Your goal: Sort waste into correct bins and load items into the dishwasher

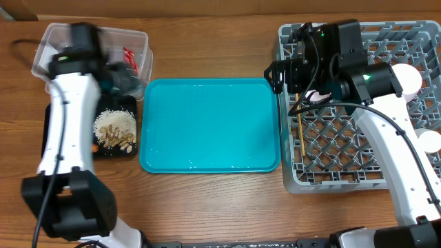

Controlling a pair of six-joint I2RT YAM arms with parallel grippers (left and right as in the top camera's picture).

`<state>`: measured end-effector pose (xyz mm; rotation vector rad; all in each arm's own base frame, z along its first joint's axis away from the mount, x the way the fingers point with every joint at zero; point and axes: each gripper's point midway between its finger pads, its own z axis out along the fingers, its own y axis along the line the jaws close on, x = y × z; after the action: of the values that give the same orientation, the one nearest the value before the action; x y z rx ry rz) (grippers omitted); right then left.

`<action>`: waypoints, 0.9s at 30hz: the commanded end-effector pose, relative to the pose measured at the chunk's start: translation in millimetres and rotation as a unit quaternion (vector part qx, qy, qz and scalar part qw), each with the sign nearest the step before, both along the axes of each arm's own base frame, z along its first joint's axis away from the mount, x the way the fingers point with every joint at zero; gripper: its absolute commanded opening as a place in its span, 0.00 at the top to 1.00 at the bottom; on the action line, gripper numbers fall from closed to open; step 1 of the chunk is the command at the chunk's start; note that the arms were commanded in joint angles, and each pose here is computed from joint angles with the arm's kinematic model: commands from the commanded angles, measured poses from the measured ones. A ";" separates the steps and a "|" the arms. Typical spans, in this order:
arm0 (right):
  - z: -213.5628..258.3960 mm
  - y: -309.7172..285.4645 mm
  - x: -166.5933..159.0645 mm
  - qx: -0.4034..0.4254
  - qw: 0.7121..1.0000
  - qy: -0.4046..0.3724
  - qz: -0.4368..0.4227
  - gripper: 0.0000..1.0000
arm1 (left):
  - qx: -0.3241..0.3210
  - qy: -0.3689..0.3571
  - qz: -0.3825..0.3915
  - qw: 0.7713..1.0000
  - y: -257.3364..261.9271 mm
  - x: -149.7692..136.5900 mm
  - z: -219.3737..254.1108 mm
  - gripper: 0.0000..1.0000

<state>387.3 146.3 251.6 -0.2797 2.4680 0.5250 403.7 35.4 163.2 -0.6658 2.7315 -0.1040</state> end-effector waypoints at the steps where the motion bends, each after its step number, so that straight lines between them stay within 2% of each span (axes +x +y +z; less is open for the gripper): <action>1: -17.3 4.9 -12.1 0.010 0.999 0.052 0.013 0.00 | 0.008 0.045 -0.178 0.983 -59.5 -24.7 -4.3 0.00; 4: -43.1 -12.5 -29.9 -0.032 0.992 0.118 -0.009 0.00 | 0.005 0.110 -0.207 0.972 -80.6 -58.8 -9.8 0.00; 10: -66.2 -38.2 -68.9 -0.078 0.972 0.219 -0.030 0.00 | -0.024 0.229 -0.197 0.953 -87.8 -119.6 -8.9 0.00; 15: -63.5 -44.7 -89.3 -0.084 0.965 0.246 -0.033 0.00 | -0.026 0.259 -0.198 0.945 -84.8 -145.2 -7.0 0.01; 18: -57.5 -45.2 -91.8 -0.077 0.973 0.216 -0.034 0.00 | -0.024 0.230 -0.199 0.952 -83.5 -156.7 -9.6 0.01; 22: -47.1 -46.1 -99.5 -0.057 0.988 0.138 -0.037 0.00 | -0.018 0.146 -0.200 0.969 -81.7 -171.0 -8.3 0.00; 27: -21.1 -54.1 -123.6 -0.026 0.998 -0.016 -0.047 0.00 | -0.005 -0.030 -0.200 0.979 -80.5 -179.9 16.2 0.00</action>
<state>282.9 99.8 212.3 -0.1933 2.5909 0.4280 234.6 -44.9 162.0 -0.1352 2.9350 -0.1815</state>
